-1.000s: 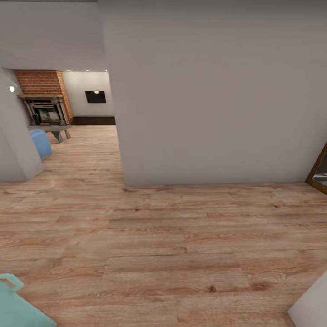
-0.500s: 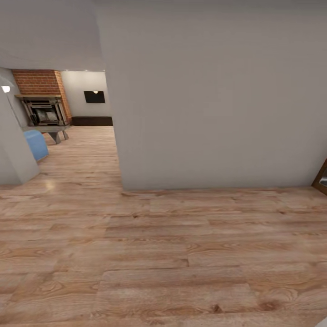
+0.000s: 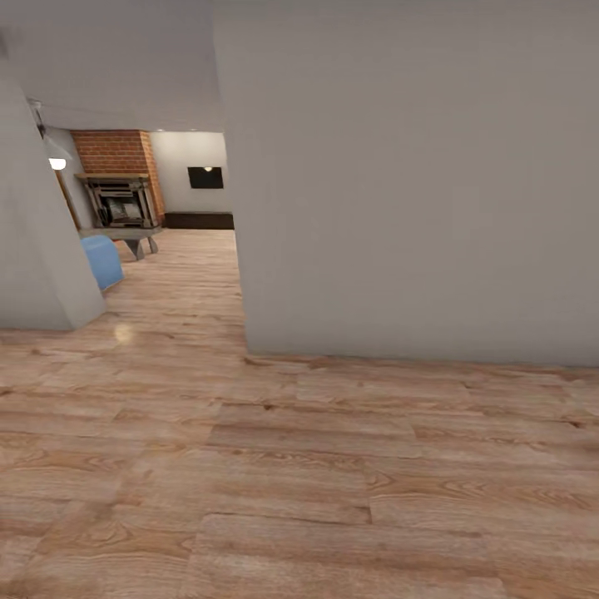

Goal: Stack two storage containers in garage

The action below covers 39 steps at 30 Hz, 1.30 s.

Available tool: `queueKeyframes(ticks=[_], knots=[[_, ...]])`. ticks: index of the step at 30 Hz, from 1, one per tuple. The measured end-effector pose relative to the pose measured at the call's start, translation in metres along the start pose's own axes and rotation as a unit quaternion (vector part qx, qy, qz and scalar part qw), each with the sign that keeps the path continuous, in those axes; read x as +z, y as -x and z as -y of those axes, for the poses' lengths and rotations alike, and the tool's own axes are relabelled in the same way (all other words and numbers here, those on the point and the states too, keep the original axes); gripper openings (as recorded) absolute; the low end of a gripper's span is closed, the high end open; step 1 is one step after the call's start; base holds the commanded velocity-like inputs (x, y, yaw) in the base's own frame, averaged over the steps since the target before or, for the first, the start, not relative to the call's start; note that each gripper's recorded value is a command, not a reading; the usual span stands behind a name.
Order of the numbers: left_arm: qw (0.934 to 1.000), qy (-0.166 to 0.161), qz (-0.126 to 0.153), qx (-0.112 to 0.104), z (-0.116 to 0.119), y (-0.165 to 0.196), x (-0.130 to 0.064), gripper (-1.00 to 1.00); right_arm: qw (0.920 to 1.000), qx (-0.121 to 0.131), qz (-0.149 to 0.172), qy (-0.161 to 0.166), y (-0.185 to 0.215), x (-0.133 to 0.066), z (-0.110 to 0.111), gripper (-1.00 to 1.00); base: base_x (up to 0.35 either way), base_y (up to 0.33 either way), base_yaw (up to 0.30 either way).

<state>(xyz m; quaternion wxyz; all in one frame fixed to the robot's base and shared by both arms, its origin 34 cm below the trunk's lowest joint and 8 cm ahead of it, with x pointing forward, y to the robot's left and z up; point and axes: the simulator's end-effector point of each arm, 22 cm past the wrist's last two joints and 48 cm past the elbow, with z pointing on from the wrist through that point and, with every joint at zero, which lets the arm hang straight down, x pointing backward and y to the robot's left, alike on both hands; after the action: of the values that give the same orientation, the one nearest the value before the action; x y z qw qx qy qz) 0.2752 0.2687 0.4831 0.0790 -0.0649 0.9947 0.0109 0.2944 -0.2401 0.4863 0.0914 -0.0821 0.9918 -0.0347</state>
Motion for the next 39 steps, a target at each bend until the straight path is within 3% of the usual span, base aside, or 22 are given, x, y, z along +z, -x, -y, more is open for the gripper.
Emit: queueKeyframes(ticks=[39], knots=[[1.0, 0.0, 0.001, 0.0, 0.0, 0.0003, 0.0, 1.0, 1.0, 0.0, 0.0, 0.0, 0.0, 0.0, 0.0002, 1.0, 0.321, 0.0, 0.27]])
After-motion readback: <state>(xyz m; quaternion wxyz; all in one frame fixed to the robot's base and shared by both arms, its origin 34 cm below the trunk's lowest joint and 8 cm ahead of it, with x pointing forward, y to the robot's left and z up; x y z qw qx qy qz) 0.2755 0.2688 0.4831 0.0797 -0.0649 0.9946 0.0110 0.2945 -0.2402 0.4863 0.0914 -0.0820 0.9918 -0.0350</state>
